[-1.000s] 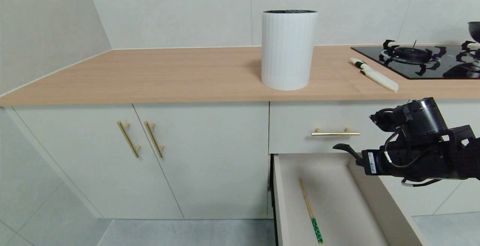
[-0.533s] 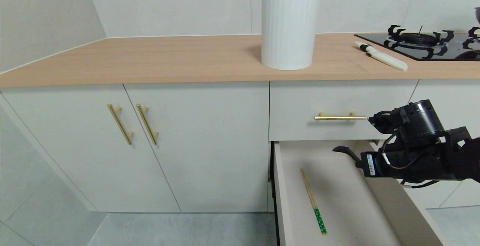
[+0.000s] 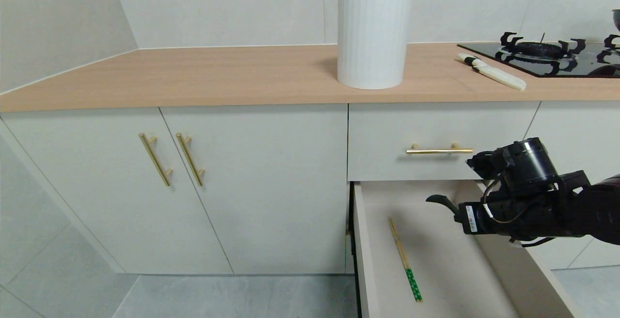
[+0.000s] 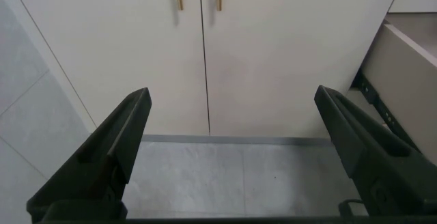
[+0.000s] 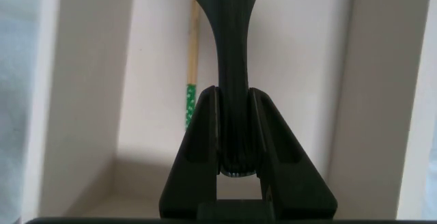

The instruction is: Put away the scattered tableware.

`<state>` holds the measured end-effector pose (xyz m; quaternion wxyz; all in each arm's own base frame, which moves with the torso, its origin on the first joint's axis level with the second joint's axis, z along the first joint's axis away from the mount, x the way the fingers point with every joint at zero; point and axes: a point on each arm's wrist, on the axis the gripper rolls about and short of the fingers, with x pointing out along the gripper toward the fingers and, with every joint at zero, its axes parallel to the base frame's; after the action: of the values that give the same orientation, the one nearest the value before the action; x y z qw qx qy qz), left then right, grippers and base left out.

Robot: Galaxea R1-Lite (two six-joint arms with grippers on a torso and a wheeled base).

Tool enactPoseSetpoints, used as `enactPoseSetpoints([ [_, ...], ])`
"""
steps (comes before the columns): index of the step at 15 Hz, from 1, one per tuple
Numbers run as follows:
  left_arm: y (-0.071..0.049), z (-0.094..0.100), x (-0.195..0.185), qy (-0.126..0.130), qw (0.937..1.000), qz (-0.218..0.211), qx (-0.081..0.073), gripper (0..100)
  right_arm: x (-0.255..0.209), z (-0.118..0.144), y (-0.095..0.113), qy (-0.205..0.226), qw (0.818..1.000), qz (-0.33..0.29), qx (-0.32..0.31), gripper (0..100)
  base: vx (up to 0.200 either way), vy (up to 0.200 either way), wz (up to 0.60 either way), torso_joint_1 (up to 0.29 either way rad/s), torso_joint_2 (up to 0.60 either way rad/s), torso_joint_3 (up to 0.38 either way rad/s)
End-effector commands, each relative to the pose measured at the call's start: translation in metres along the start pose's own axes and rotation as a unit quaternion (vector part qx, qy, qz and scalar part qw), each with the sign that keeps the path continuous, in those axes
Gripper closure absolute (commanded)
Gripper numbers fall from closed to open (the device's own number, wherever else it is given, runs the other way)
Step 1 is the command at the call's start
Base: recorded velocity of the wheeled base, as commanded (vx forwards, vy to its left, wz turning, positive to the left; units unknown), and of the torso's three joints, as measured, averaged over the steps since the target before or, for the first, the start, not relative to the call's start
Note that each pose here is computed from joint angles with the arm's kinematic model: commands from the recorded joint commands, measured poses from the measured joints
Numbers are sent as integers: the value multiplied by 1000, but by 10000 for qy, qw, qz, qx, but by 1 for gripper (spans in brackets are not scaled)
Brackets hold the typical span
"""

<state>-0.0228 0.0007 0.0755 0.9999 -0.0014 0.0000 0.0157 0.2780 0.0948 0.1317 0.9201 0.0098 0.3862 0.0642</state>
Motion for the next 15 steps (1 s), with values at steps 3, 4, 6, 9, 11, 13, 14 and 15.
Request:
enactPoseSetpoints([
  [3, 0, 0, 0, 0, 10000, 4, -2, 0, 68, -26, 2, 371, 9991, -220, -27, 100, 0, 0, 0, 0, 0, 0],
  [4, 0, 0, 0, 0, 10000, 4, -2, 0, 78, -30, 3, 340, 9992, -216, -29, 100, 0, 0, 0, 0, 0, 0],
  [6, 0, 0, 0, 0, 10000, 4, -2, 0, 109, -49, 5, 285, 9994, -200, -58, 100, 0, 0, 0, 0, 0, 0],
  [9, 0, 0, 0, 0, 10000, 4, -2, 0, 139, -69, 4, 316, 9992, -237, -95, 100, 0, 0, 0, 0, 0, 0],
  [11, 0, 0, 0, 0, 10000, 4, -2, 0, 144, -74, 4, 374, 9987, -323, -114, 100, 0, 0, 0, 0, 0, 0],
  [13, 0, 0, 0, 0, 10000, 4, -2, 0, 151, -82, 6, 491, 9981, -333, -167, 100, 0, 0, 0, 0, 0, 0],
  [14, 0, 0, 0, 0, 10000, 4, -2, 0, 154, -84, 6, 541, 9978, -351, -175, 100, 0, 0, 0, 0, 0, 0],
  [15, 0, 0, 0, 0, 10000, 4, -2, 0, 156, -86, 6, 578, 9975, -359, -181, 100, 0, 0, 0, 0, 0, 0],
])
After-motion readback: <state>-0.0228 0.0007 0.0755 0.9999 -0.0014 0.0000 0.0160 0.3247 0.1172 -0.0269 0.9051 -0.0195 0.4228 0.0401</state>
